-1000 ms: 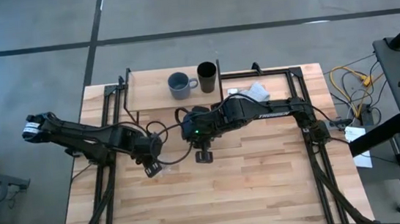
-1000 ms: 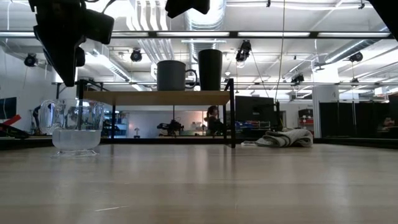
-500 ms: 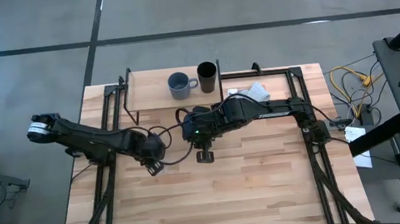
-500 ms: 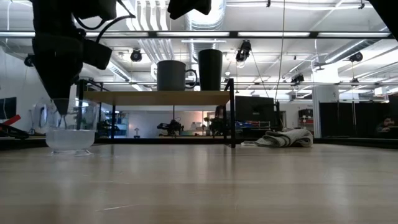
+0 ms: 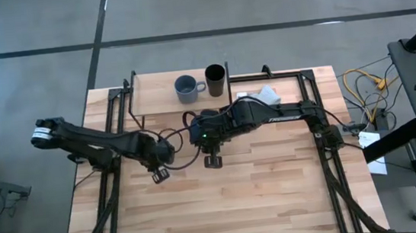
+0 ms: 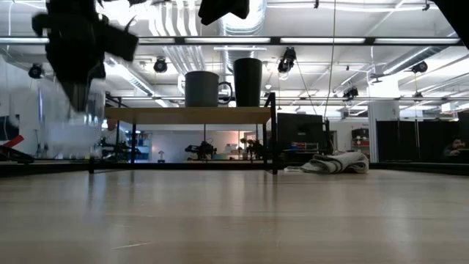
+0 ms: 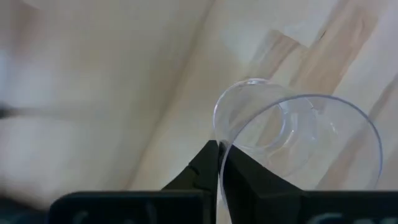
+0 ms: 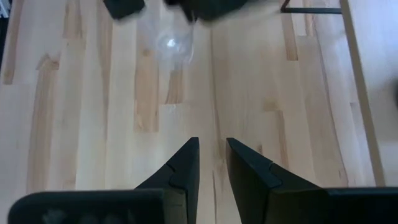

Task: Stack small to large cups/mugs on shelf
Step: Put the transparent mug on the shelf

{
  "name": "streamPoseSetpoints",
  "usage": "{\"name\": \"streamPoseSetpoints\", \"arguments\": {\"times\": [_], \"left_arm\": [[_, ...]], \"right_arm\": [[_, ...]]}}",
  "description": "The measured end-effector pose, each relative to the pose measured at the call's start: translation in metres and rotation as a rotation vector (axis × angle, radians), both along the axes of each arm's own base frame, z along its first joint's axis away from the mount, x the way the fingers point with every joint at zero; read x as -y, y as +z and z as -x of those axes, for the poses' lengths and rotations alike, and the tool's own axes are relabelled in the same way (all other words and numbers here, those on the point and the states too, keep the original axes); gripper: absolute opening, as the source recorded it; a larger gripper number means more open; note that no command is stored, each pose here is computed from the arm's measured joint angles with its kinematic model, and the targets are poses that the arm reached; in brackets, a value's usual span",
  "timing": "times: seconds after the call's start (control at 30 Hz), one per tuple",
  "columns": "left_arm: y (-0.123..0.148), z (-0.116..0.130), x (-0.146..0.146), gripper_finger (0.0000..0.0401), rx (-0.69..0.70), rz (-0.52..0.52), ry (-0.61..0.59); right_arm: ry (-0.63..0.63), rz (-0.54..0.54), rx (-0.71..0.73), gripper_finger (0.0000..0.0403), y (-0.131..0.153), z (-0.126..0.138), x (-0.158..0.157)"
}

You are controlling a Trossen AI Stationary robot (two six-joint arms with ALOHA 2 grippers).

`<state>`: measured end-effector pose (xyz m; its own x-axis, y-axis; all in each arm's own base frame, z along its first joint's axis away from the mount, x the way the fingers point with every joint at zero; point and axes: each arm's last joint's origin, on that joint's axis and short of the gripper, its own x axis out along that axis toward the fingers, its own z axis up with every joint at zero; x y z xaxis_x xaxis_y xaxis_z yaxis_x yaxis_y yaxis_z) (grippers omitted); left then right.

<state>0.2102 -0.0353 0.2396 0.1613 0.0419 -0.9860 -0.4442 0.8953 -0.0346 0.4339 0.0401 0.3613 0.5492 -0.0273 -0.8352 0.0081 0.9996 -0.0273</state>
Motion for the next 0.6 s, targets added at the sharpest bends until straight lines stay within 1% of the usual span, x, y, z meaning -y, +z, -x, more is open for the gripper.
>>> {"name": "streamPoseSetpoints", "arguments": {"times": [0.07, 0.17, 0.23, 0.3, 0.33, 0.4, 0.5, 0.57, 0.6], "left_arm": [[0.022, 0.005, -0.005, 0.0001, -0.014, -0.056, -0.027], [0.058, 0.011, -0.018, 0.0001, -0.029, -0.183, -0.049], [0.082, 0.015, -0.031, 0.0001, -0.020, -0.276, -0.030], [0.103, 0.017, -0.047, 0.0000, 0.002, -0.366, 0.016], [0.111, 0.018, -0.056, 0.0000, 0.017, -0.391, 0.044], [0.125, 0.020, -0.077, 0.0000, 0.043, -0.407, 0.094], [0.141, 0.028, -0.111, 0.0000, 0.054, -0.422, 0.199], [0.149, 0.033, -0.133, 0.0000, 0.088, -0.406, 0.266], [0.152, 0.035, -0.143, 0.0000, 0.117, -0.377, 0.279]], "right_arm": [[-0.005, 0.001, 0.000, 0.0072, 0.000, 0.000, 0.002], [-0.009, 0.003, 0.000, 0.0072, 0.000, 0.000, 0.005], [-0.014, 0.003, 0.000, 0.0072, 0.000, -0.001, 0.007], [-0.015, 0.005, 0.001, 0.0072, 0.000, -0.001, 0.009], [-0.017, 0.004, 0.001, 0.0072, 0.000, -0.001, 0.010], [-0.020, 0.005, 0.001, 0.0072, 0.000, -0.001, 0.011], [-0.023, 0.005, 0.001, 0.0072, 0.000, -0.001, 0.012], [-0.023, 0.005, 0.000, 0.0072, 0.000, -0.001, 0.012], [-0.023, 0.004, -0.002, 0.0072, 0.000, -0.001, 0.012]]}}
